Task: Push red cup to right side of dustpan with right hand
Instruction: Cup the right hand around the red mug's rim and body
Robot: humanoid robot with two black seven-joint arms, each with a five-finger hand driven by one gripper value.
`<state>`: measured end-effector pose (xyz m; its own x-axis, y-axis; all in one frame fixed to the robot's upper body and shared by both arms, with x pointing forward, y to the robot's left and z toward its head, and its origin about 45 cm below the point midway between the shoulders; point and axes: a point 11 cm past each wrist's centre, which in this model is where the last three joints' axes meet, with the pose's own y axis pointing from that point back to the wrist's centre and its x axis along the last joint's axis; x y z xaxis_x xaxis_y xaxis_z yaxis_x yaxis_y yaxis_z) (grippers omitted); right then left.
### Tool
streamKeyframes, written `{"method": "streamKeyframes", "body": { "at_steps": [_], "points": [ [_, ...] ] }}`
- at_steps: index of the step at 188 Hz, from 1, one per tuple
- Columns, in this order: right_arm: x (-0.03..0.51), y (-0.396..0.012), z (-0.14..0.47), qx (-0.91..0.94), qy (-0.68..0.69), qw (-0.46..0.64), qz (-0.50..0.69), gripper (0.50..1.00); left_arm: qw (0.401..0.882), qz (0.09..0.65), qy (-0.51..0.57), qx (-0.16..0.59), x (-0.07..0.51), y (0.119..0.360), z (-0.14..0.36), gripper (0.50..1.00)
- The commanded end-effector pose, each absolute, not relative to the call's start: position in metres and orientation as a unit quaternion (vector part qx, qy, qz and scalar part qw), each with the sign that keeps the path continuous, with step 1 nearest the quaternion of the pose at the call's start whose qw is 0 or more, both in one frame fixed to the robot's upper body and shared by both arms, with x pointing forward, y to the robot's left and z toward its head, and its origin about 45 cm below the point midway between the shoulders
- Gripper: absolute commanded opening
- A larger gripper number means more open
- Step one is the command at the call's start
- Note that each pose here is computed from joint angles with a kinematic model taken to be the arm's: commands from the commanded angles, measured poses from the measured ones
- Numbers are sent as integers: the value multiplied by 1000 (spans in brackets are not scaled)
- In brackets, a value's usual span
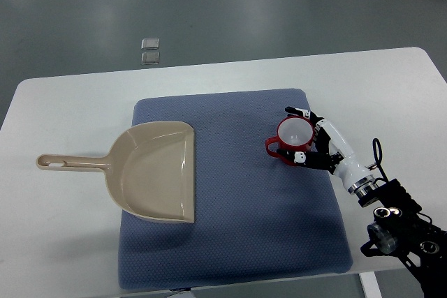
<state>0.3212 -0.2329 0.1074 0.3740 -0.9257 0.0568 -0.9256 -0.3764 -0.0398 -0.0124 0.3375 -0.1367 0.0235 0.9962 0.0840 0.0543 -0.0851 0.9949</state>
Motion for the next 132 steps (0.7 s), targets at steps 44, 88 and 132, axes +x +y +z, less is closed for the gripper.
{"method": "streamKeyframes", "body": {
  "at_steps": [44,88,132],
  "points": [
    [322,-236,102,-826,563,-7,-31,926,470,501,487,540,-12,338,-137,1000],
    [320,-226,97,-832,554,-10,-25,926,470,501,487,540,-12,338,-137,1000],
    [331,-227,102,-821,570,-9,-37,928,470,501,487,540,-12,338,-137,1000]
  ]
}}
